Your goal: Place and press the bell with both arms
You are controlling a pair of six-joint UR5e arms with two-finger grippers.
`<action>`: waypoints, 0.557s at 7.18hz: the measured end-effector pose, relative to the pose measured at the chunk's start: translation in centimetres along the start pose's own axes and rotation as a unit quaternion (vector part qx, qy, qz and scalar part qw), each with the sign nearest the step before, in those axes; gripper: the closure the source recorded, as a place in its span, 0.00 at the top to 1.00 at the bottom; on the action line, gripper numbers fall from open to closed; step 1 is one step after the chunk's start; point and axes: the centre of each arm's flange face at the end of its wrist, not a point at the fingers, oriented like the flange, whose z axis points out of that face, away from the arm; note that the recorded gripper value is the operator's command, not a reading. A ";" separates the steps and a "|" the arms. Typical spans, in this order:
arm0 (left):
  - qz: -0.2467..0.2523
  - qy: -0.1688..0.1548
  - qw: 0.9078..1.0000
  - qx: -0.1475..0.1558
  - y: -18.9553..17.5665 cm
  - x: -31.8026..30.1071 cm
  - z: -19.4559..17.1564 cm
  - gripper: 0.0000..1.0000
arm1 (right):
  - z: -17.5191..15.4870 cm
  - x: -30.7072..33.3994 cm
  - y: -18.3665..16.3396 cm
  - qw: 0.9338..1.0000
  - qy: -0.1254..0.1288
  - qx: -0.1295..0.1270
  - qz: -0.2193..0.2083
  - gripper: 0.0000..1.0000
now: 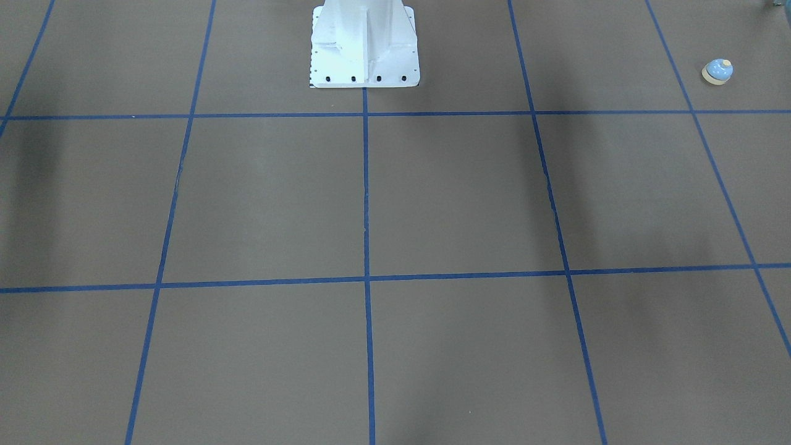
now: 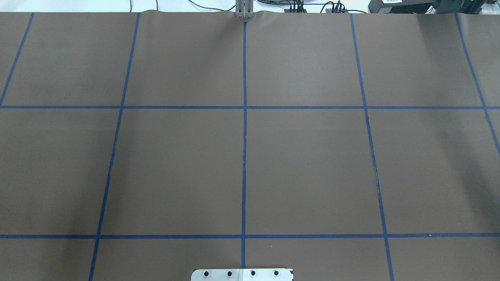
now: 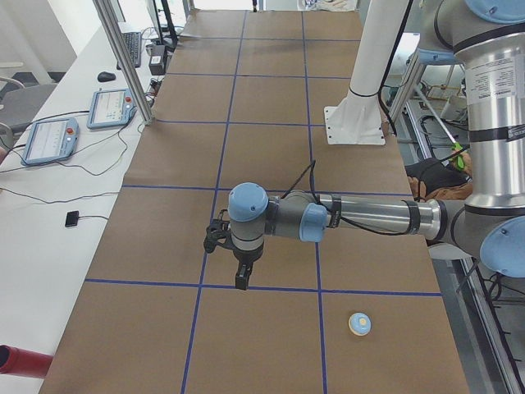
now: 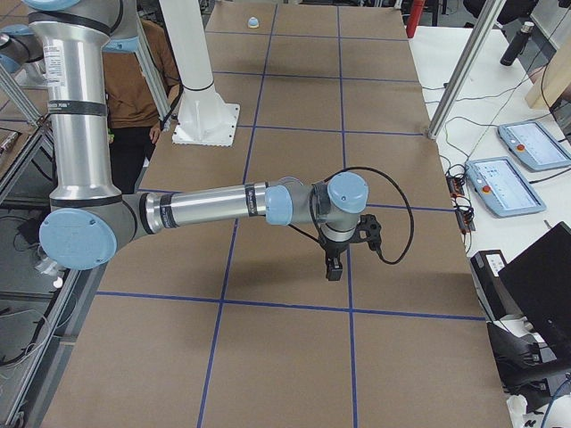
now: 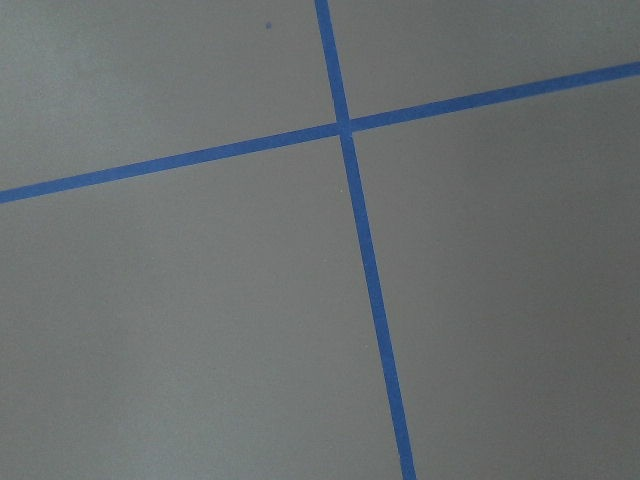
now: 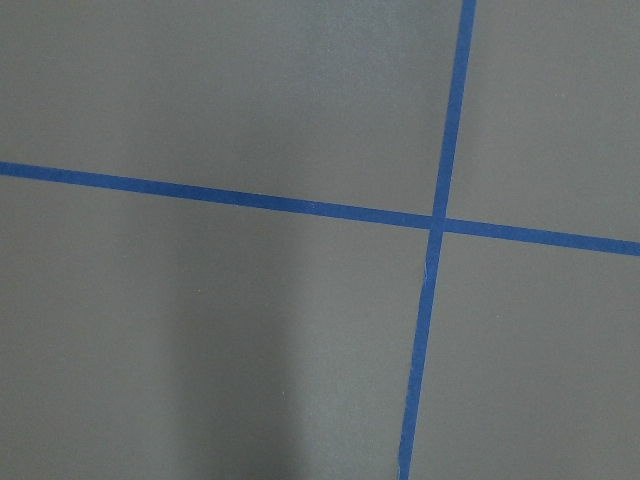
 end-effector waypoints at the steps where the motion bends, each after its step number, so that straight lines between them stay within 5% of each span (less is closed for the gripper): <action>1: -0.001 0.000 1.000 -0.001 0.0 -0.1 0.1 1.00 | -0.1 -0.1 0.0 1.000 0.000 0.001 -0.001 1.00; 4: 0.003 0.000 1.000 0.001 0.2 -0.1 0.1 1.00 | -0.4 -0.3 0.0 1.000 0.001 0.004 -0.003 1.00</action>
